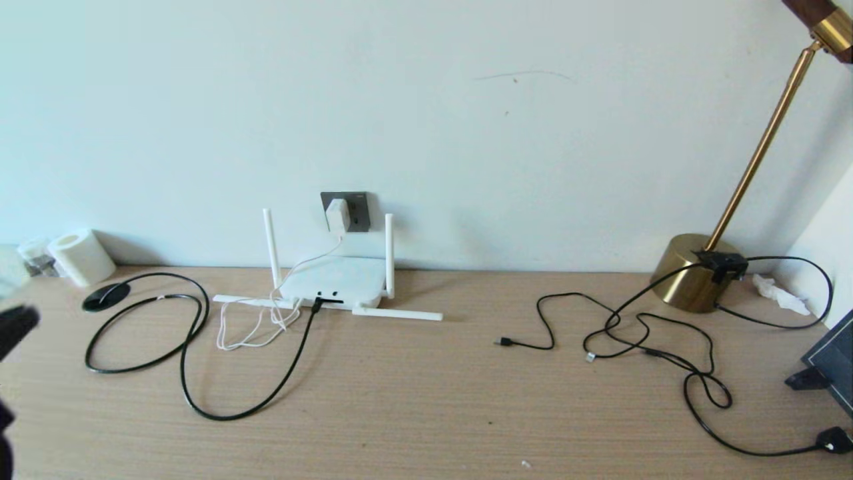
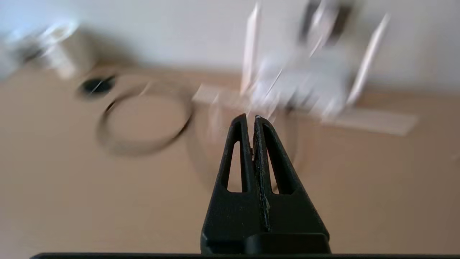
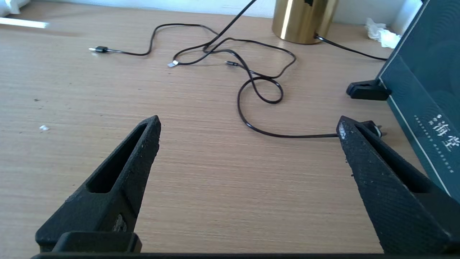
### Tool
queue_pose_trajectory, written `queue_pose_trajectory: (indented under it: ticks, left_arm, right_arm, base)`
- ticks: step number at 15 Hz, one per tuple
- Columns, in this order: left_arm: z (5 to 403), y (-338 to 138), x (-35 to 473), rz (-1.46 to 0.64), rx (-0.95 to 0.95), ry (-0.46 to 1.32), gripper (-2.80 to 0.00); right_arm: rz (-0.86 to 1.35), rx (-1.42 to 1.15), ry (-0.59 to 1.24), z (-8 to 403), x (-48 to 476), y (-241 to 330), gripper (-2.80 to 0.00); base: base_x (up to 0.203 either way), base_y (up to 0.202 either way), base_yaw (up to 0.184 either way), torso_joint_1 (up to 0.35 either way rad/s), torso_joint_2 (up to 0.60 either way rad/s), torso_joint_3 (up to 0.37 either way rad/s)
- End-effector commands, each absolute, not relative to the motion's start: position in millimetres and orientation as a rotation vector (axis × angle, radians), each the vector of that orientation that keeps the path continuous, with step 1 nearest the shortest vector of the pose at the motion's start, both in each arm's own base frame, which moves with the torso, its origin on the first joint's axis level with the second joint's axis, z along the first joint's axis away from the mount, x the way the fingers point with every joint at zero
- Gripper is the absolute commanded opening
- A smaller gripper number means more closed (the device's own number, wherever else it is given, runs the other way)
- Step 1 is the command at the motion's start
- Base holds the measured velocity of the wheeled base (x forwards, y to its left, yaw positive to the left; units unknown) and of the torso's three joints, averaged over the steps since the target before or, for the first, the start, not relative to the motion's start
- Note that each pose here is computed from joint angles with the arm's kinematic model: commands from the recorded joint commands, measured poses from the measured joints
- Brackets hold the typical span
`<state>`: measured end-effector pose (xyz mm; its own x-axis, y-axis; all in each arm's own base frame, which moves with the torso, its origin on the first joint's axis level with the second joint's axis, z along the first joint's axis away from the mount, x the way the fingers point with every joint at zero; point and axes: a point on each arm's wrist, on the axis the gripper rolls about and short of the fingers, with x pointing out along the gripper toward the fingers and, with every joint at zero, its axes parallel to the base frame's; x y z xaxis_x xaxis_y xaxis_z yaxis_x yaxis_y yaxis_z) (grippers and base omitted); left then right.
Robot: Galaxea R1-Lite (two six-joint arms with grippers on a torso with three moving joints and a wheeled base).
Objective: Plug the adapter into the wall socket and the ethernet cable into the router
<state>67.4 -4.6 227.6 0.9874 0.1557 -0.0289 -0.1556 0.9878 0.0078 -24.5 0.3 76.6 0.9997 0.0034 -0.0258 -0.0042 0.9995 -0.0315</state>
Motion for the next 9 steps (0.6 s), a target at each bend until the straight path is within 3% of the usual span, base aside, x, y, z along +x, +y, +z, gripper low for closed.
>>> queue_pose_trajectory:
  ticks: [1, 4, 9]
  left_arm:
    - [183, 5, 20, 0.227, 0.028, -0.018, -2.80]
    - [93, 3, -8, 0.068, 0.106, 0.108, -2.80]
    - [77, -1, -23, -0.027, 0.142, -0.013, -2.80]
  right_arm:
    - [0.004, -0.032, 0.028, 77, -24, 0, 0.00]
    - [0.003, -0.029, 0.028, 77, -24, 0, 0.00]
    - [0.004, -0.029, 0.028, 77, -24, 0, 0.00]
  base:
    - [0.000, 0.000, 0.000, 0.000, 0.00, 0.000]
    - [0.000, 0.000, 0.000, 0.000, 0.00, 0.000]
    - [0.000, 0.000, 0.000, 0.000, 0.00, 0.000]
